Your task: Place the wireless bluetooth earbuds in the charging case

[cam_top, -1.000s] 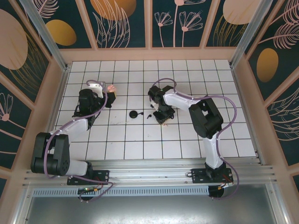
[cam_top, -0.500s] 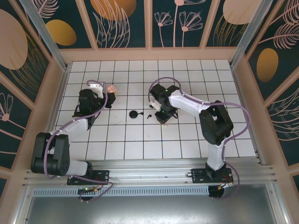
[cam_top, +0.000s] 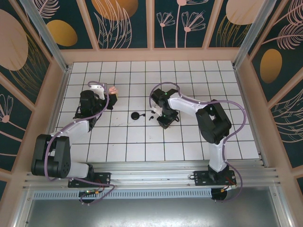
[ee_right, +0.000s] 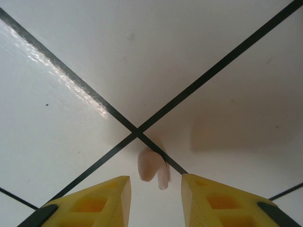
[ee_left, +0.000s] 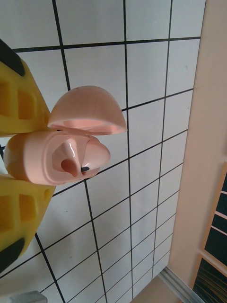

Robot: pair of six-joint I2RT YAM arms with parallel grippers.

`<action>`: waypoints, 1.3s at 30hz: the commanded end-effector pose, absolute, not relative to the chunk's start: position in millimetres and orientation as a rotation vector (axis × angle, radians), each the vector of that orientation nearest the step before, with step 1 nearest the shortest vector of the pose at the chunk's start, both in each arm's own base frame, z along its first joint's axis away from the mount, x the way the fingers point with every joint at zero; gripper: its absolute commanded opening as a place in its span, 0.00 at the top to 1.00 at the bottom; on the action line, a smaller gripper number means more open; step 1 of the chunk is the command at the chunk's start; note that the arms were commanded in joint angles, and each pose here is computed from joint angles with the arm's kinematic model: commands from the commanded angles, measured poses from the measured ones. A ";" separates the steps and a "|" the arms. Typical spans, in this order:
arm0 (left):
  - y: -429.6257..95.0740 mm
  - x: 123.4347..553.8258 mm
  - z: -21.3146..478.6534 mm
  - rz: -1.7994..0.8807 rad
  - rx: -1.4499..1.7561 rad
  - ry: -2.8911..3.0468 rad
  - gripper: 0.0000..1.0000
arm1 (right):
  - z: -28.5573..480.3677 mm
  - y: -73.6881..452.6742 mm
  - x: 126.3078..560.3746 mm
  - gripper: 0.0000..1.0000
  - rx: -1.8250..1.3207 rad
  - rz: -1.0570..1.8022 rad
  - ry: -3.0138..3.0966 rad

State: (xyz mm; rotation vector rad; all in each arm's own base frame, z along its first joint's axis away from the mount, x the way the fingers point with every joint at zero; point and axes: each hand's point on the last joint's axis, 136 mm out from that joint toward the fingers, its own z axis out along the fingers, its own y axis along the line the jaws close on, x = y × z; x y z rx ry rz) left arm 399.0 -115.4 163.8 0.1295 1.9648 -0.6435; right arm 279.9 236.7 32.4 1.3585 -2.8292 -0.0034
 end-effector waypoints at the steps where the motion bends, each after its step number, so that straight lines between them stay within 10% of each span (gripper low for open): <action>1: -116.8 401.4 175.3 -0.630 0.151 1.936 0.95 | 27.6 241.8 274.8 0.66 1.366 -0.031 -2.787; 39: -133.0 393.6 174.2 -0.676 0.206 1.904 0.95 | 41.2 251.2 297.5 0.79 1.217 -0.306 -3.044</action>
